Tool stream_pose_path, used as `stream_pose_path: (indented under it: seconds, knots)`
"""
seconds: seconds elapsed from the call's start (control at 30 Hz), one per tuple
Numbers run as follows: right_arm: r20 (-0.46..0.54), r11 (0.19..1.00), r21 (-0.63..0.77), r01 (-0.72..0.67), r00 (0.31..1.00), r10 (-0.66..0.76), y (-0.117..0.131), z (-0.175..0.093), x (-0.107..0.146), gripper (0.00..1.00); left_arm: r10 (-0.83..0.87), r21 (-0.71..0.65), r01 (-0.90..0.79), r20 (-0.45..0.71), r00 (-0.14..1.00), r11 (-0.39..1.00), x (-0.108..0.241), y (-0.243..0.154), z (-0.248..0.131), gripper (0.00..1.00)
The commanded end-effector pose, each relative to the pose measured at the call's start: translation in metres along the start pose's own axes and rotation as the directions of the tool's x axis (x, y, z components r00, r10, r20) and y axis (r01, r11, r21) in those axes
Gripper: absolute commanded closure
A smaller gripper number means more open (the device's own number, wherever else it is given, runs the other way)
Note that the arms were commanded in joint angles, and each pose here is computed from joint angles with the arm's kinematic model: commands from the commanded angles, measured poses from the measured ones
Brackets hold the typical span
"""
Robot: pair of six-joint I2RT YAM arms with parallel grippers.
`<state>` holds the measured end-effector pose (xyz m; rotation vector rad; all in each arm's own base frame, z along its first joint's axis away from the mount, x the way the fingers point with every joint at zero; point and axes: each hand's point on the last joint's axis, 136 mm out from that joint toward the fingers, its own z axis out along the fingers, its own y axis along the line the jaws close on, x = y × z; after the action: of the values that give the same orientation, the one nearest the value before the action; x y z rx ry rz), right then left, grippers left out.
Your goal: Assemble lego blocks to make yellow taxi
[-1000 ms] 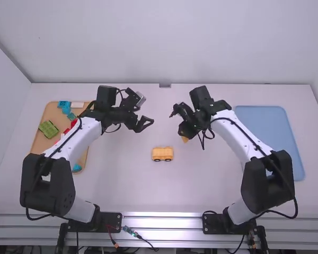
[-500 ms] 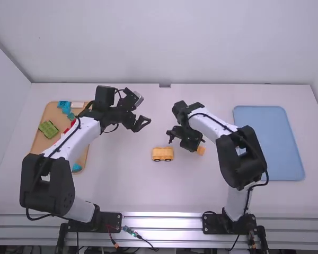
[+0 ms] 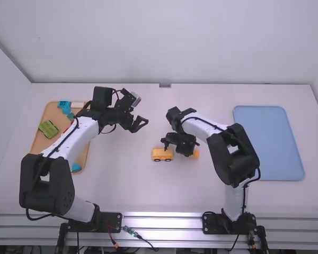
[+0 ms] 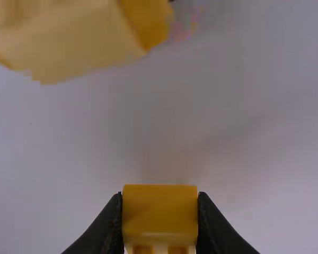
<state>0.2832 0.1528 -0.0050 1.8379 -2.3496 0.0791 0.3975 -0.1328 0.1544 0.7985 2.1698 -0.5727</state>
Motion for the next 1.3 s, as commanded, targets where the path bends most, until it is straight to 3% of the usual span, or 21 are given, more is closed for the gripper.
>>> stream_pose_path:
  seconds: [0.0,0.23,0.27,0.33,0.4,0.57,0.73,0.87,1.0,1.17,1.27]
  knots:
    - [-0.004,0.999,-0.05,-0.008,1.0,0.008,0.01,0.012,0.003,0.96,0.02,0.002,-0.02,0.016,1.0,1.0,-0.007,0.001,-0.003,0.01]
    - [-0.009,0.999,-0.052,0.009,1.0,-0.01,0.014,0.015,0.003,0.85,0.018,0.005,-0.018,0.013,1.0,1.0,-0.006,0.0,-0.003,0.01]
    - [-0.008,0.999,-0.048,0.005,1.0,-0.005,0.013,0.015,0.003,0.69,0.015,0.007,-0.015,0.012,1.0,1.0,-0.005,0.0,-0.003,0.01]
    - [-0.003,0.999,-0.042,0.006,1.0,-0.006,0.012,0.015,0.001,0.55,0.011,0.004,-0.011,0.009,1.0,1.0,-0.004,0.001,-0.004,0.01]
    - [0.004,0.999,-0.037,0.005,1.0,-0.005,0.01,0.015,0.0,0.35,0.012,0.006,-0.012,0.007,1.0,1.0,-0.004,0.0,-0.003,0.01]
    - [-0.016,1.0,-0.004,-0.002,1.0,0.002,0.004,0.014,0.003,0.0,0.013,0.007,-0.013,0.007,1.0,1.0,-0.004,-0.001,-0.003,0.01]
    - [0.037,0.999,0.049,-0.008,0.999,0.006,-0.012,0.003,-0.012,0.0,0.014,0.007,-0.014,0.007,1.0,1.0,-0.004,-0.001,-0.003,0.01]
    - [0.118,0.996,0.083,-0.017,0.993,0.007,-0.016,-0.025,-0.021,0.0,-0.003,0.005,0.003,0.007,1.0,1.0,-0.004,0.0,-0.003,0.01]
    - [0.301,0.993,0.113,-0.023,0.954,-0.012,-0.018,-0.07,-0.031,0.0,0.0,0.008,0.0,0.009,1.0,1.0,-0.005,-0.001,-0.002,0.01]
    - [0.511,0.989,0.147,0.008,0.856,-0.083,-0.006,-0.114,-0.025,0.01,0.119,0.05,-0.118,-0.009,0.993,0.992,0.002,-0.01,-0.003,0.01]
    - [0.619,0.983,0.174,0.055,0.771,-0.152,0.005,-0.117,-0.017,0.0,0.267,0.158,-0.267,0.021,0.964,0.951,0.009,-0.031,-0.004,0.01]
